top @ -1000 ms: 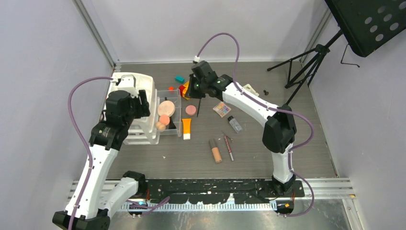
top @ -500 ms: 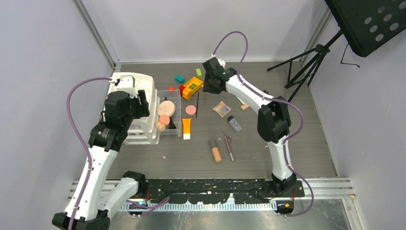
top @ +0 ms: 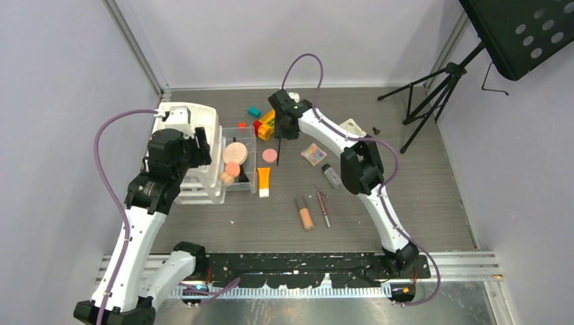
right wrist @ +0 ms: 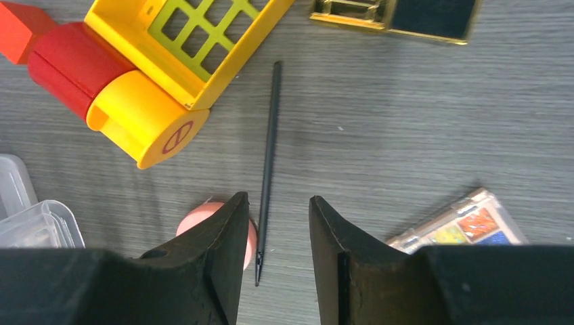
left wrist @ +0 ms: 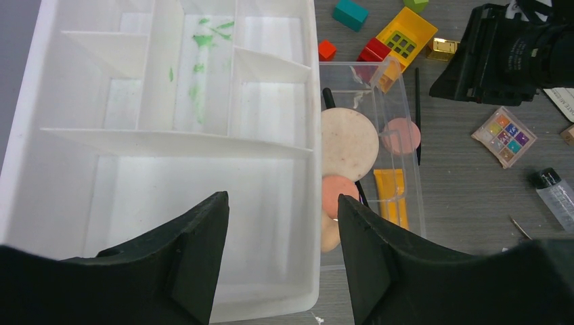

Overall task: Organize the makeup
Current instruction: Move the makeup tool to the center of the board, then pick up the makeup tool from the center of the board.

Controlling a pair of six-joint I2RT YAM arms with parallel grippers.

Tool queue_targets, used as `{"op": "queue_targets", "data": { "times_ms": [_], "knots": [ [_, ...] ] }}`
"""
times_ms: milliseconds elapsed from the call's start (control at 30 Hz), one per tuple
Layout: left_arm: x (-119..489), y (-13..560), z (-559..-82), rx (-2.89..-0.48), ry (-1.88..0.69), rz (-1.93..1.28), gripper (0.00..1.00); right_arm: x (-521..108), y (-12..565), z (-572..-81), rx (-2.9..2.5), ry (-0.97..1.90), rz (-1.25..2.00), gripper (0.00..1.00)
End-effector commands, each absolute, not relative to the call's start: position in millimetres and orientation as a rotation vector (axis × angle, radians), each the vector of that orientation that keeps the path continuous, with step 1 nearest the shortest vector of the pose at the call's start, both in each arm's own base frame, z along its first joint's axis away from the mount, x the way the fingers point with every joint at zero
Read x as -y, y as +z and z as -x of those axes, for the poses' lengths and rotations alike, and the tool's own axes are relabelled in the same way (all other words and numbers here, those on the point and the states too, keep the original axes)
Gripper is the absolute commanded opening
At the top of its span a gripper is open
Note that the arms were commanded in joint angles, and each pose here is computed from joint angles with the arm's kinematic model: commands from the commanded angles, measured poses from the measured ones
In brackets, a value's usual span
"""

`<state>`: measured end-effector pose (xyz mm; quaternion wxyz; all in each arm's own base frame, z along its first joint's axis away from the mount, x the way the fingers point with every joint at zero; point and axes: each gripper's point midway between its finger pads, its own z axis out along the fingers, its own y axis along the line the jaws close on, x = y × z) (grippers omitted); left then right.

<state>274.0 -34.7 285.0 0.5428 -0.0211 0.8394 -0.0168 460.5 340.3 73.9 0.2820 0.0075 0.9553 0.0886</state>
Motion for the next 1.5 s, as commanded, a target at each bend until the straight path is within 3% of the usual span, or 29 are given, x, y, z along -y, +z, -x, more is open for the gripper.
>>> {"op": "queue_targets", "data": {
  "times_ms": [0, 567, 967, 1200, 1333, 1467],
  "knots": [
    [34, 299, -276, -1.942, -0.040, 0.043, 0.62, -349, 78, -460, -2.552, 0.202, 0.023, 0.44],
    [35, 298, -276, -1.942, -0.043, 0.041, 0.62, -348, 28, -451, -2.622, 0.012, 0.140, 0.44],
    [36, 299, -276, -1.941, -0.048, 0.038, 0.63, -293, 24, -429, -2.674, -0.227, 0.139, 0.32],
    [36, 298, -276, -1.942, -0.050, 0.037, 0.63, -281, 19, -428, -2.699, -0.200, 0.108, 0.16],
    [36, 298, -276, -1.942, -0.047, 0.040, 0.63, -278, 23, -430, -2.691, -0.202, 0.101, 0.02],
    [36, 298, -276, -1.943, -0.049, 0.038, 0.63, -276, 43, -436, -2.637, -0.183, 0.085, 0.00]
  ]
}}
